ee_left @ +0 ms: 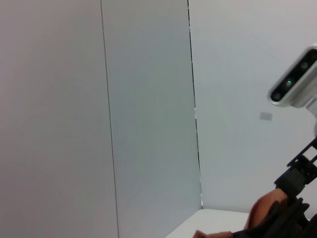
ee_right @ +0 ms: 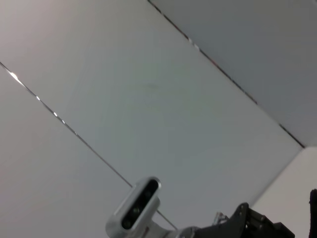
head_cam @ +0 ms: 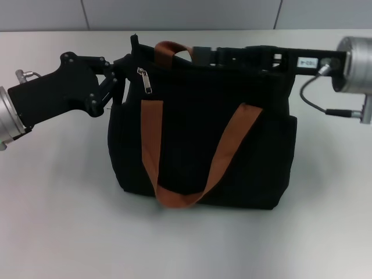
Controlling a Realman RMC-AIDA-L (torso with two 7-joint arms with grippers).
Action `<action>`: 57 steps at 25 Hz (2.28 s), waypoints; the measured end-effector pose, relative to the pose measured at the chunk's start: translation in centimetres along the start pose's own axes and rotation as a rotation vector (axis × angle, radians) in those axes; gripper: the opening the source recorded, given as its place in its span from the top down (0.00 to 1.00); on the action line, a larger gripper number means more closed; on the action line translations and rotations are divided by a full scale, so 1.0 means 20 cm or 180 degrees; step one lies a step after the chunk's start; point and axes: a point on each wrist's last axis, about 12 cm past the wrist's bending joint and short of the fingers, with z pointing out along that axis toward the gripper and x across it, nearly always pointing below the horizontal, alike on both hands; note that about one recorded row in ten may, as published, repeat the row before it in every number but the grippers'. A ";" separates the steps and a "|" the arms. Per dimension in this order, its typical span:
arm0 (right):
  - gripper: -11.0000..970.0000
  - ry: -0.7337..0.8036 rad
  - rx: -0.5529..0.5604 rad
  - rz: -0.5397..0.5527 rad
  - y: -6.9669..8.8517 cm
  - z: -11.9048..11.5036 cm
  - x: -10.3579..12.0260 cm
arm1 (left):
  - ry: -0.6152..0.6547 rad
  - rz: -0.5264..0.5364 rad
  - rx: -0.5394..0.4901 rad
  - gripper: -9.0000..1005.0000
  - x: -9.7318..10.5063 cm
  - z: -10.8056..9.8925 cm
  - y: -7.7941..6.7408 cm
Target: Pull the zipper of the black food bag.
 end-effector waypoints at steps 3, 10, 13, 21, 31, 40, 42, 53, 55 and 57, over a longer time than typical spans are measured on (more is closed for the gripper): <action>0.16 0.0109 0.0040 0.0039 0.00 0.05 -0.04 | -0.0003 0.0004 0.0001 0.97 0.00 0.00 0.00; 0.16 0.0323 0.0192 0.0195 -0.01 0.15 -0.11 | -0.0008 0.0007 0.0009 0.97 -0.01 0.01 0.00; 0.17 0.0406 0.0237 0.0257 -0.01 0.17 -0.12 | -0.0007 0.0006 0.0009 0.97 -0.01 0.01 0.00; 0.17 0.0574 0.0244 0.0322 0.00 0.24 -0.13 | -0.0007 0.0003 0.0009 0.97 -0.01 0.01 0.00; 0.39 0.0658 0.0358 0.0430 -0.02 0.26 -0.11 | -0.0012 -0.0006 0.0018 0.97 -0.01 0.01 0.00; 0.47 0.0634 0.0474 0.0434 -0.04 0.28 -0.11 | -0.0057 -0.0012 0.0080 0.97 -0.01 0.01 -0.01; 0.49 0.0636 0.0481 0.0446 -0.04 0.28 -0.11 | -0.0060 -0.0013 0.0081 0.97 -0.01 0.01 -0.01; 0.57 0.0672 0.0557 0.0404 -0.04 0.29 -0.12 | -0.0091 -0.0131 0.0146 0.97 -0.04 0.02 0.00; 0.58 0.0678 0.0558 0.0392 -0.04 0.30 -0.12 | -0.0102 -0.0141 0.0166 0.97 -0.05 0.02 0.00; 0.59 0.0702 0.0559 0.0364 -0.03 0.31 -0.12 | -0.0138 -0.0155 0.0230 0.97 -0.06 0.03 0.00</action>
